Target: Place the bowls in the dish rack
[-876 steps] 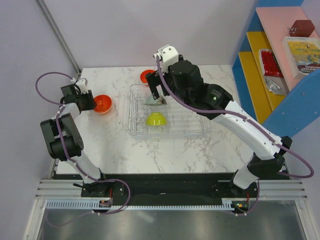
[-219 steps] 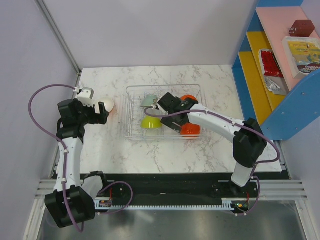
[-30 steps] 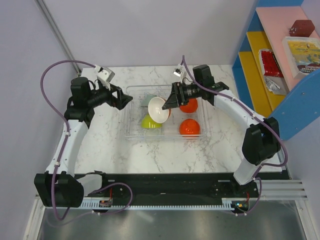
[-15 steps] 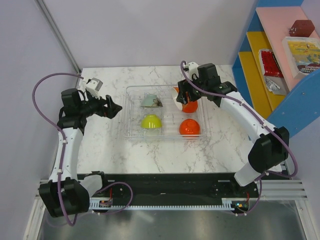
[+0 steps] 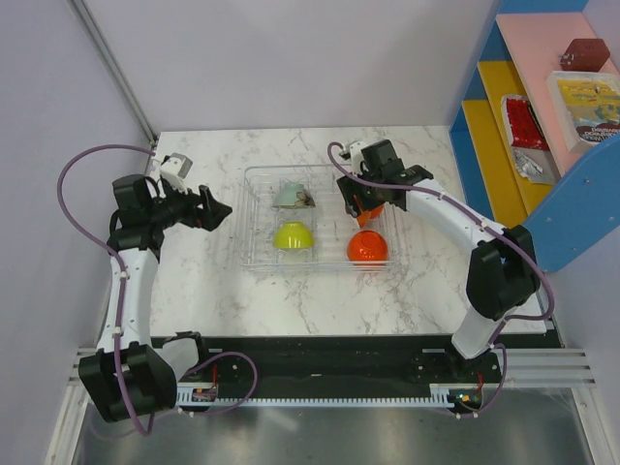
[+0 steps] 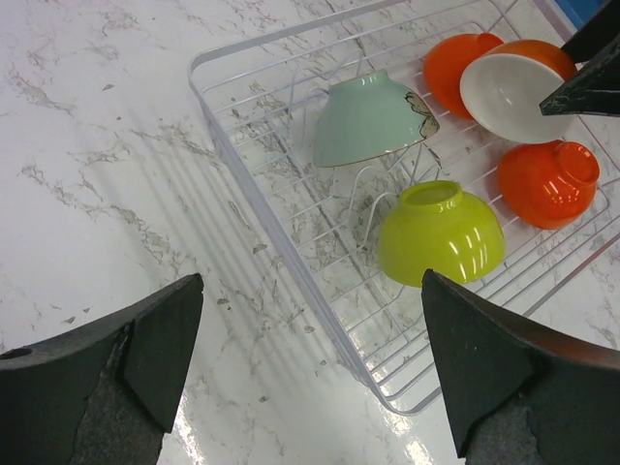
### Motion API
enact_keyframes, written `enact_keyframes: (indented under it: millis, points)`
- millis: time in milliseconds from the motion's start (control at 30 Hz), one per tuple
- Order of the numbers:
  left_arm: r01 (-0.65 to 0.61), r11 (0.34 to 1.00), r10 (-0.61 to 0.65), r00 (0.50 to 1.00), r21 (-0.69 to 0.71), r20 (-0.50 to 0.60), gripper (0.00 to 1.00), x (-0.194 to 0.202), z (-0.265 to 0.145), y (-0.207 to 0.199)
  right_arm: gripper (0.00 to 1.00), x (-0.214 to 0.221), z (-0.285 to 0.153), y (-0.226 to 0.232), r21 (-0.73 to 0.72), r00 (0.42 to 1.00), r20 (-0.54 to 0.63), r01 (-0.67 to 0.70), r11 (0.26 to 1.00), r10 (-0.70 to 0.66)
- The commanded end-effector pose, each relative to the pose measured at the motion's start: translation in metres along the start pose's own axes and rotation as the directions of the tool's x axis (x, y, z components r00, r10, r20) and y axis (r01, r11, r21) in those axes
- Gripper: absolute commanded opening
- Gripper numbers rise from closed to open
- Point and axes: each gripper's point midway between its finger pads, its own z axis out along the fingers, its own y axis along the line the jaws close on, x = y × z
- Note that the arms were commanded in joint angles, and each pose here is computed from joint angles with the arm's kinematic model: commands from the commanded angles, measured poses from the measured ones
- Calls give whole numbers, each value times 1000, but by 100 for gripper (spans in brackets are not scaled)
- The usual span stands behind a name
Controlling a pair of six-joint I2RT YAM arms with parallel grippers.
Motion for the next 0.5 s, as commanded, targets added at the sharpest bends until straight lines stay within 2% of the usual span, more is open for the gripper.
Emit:
enact_keyframes:
  millis: [0,467]
  points:
    - [-12,999,11,1000,36,19,100,-3,-4,-8,0,0,4,-10,49,1000,7,12,999,-12]
    - [-11,999,10,999,40,30,100,-4,-6,-9,0,24,11,-8,49,998,-62,12,999,-9]
